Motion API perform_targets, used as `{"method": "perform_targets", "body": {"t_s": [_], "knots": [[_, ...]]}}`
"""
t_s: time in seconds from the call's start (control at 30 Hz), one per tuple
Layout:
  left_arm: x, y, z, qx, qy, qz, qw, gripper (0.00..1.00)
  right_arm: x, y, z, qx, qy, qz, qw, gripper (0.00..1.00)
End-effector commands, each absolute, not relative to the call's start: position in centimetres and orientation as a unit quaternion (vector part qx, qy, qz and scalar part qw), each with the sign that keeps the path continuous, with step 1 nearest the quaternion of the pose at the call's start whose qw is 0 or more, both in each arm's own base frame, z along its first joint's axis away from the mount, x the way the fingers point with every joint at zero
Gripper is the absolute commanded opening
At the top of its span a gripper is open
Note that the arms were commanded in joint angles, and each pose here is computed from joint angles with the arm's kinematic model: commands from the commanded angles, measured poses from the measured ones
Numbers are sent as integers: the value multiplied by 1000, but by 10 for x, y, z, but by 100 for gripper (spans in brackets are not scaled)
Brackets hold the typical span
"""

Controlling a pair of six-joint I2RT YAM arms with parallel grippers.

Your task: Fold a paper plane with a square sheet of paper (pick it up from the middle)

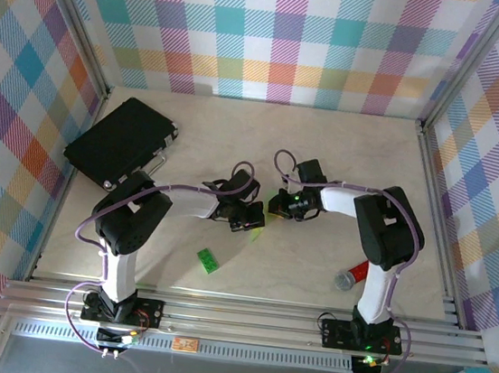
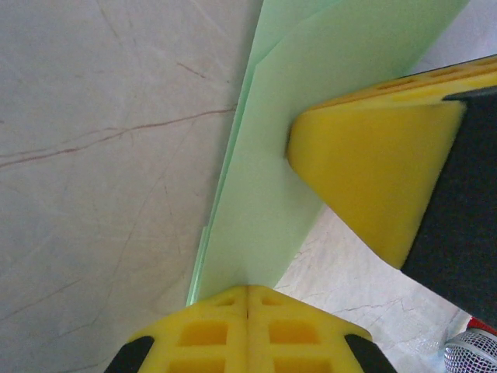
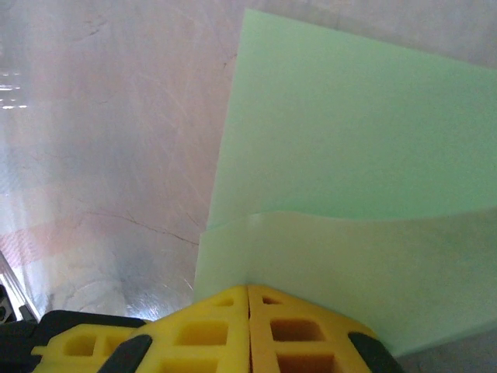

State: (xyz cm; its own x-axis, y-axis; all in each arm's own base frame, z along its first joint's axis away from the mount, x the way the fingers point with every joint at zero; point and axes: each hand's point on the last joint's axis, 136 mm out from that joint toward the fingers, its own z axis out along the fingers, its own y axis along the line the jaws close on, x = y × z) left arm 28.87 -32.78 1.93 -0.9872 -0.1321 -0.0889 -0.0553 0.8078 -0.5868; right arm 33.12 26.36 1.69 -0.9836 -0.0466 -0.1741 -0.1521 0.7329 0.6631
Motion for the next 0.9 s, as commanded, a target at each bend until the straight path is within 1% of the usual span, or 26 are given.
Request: {"method": "perform_targets", "body": {"t_s": [0.0,0.1,0.3,0.53,0.7,0.87], "knots": [[249,-284,-24,-82,974,-210,-19,0,349,241,8,-48,932,341,113,9],[242,-279,-27,-84,976,-199,-34,0,361,231,7,-29,932,343,116,10],[235,-276,-30,-82,976,-195,-45,0,390,210,-2,22,930,352,100,10],[239,-280,-26,-79,976,-200,-41,0,416,192,1,41,931,345,115,10],[244,-284,-21,-75,975,-206,-35,0,428,186,18,42,928,347,131,11],[258,-299,-1,-61,971,-229,-18,0,431,184,52,35,925,344,158,13]]}}
